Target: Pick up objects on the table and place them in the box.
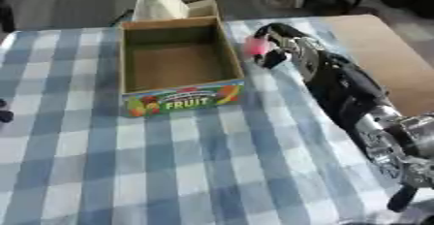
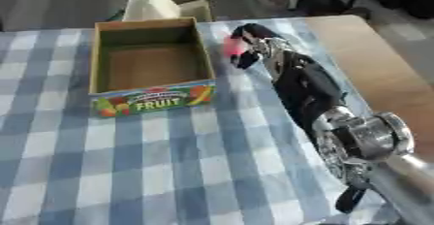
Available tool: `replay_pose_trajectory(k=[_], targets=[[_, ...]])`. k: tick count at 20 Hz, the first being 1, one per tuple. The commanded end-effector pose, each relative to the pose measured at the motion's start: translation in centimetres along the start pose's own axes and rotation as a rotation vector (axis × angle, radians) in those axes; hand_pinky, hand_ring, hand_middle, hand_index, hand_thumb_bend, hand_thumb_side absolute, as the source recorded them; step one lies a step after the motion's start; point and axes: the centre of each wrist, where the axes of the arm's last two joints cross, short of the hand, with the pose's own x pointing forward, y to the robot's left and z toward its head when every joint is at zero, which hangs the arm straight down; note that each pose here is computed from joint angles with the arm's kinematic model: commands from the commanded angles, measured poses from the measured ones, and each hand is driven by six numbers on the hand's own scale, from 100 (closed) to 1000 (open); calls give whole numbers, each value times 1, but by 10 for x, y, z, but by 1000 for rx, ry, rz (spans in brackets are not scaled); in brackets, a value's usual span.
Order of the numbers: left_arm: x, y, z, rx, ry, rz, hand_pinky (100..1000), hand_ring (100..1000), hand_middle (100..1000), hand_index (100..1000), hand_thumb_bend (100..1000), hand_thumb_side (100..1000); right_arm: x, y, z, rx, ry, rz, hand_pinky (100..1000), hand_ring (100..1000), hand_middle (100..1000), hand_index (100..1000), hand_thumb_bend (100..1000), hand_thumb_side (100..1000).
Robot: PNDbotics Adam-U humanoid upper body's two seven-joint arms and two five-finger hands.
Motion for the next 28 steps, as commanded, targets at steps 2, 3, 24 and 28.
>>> replay_pose_trajectory(k=[2,3,24,28], targets=[[9,1,-4,-9,-34,-10,684,503,525,662,100,850,-1,-15,0,-122,16,35,554,661,634,681,100,100],[9,1,-4,-9,-34,-9,684,503,525,662,100,850,-1,-17,0,-163,18,43,529,641,611,660,100,100],[10,0,-4,-12,-36,-7,685,504,526,661,100,850,67,-91,2,-716,-252,53,485,573,492,525,100,100],[11,-1,-5,-17,-39,-4,685,504,526,661,100,850,97,-89,1,-650,-382,57,498,582,502,537,100,100]])
